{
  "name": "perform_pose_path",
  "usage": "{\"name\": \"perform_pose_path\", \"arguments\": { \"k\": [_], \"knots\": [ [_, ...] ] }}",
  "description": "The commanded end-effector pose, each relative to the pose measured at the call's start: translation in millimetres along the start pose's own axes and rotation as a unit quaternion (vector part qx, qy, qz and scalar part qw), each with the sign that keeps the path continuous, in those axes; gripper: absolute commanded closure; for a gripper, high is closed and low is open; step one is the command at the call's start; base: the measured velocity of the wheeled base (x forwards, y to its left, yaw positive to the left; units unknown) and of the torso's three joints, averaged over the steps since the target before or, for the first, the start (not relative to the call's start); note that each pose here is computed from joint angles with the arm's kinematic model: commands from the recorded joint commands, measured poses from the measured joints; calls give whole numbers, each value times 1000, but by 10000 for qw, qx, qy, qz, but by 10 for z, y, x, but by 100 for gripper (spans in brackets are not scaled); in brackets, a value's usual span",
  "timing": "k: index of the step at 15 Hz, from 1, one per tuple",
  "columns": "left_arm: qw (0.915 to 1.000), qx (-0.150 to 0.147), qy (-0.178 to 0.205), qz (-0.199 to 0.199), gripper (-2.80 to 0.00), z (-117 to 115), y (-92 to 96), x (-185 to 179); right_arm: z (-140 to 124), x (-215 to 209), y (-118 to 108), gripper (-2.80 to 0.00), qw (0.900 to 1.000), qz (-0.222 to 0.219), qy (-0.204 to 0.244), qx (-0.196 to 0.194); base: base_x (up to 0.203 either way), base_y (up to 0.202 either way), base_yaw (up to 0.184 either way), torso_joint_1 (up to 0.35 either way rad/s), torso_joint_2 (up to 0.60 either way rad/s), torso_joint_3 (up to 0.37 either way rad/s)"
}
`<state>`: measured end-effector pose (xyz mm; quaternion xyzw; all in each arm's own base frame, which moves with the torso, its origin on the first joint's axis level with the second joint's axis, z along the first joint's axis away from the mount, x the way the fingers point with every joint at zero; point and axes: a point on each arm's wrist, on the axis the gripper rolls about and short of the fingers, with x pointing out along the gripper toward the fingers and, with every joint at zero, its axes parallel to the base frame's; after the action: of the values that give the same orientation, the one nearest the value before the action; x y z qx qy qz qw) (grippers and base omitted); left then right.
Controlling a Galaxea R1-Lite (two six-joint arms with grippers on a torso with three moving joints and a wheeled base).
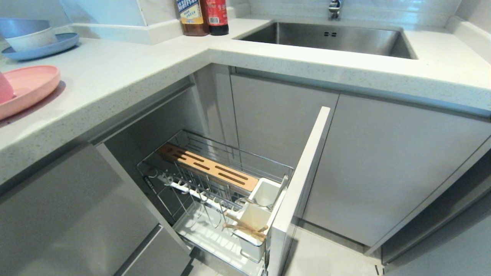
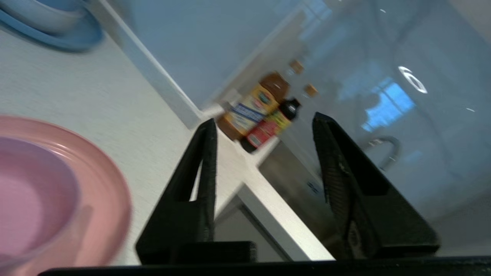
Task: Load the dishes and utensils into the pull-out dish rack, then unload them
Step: Take the fork out of the cupboard
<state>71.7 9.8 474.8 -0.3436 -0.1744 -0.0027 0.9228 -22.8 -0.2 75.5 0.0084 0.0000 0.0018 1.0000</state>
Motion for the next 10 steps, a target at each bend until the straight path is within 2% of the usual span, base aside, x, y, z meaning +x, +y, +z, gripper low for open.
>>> {"name": "perform_pose_path", "arguments": {
  "k": [1,4,6,8,10],
  "knots": [
    [9988,-201,307,-328,0,-55,-36,-46,-4,1,0,0,10000,2,5,0,0,0,0,0,0,0],
    [9872,-381,1307,-830,0,-345,-71,122,-4,1,0,0,10000,5,8,0,0,0,0,0,0,0],
    [9707,-201,2221,-890,0,-735,-77,343,-4,1,0,0,10000,5,8,0,0,0,0,0,0,0],
    [9456,20,3131,-884,0,-1100,-111,443,-4,1,0,0,10000,5,8,0,0,0,0,0,0,0],
    [9130,285,3982,-835,0,-1406,-142,440,-4,1,0,0,10000,5,8,0,0,0,0,0,0,0]
  ]
}}
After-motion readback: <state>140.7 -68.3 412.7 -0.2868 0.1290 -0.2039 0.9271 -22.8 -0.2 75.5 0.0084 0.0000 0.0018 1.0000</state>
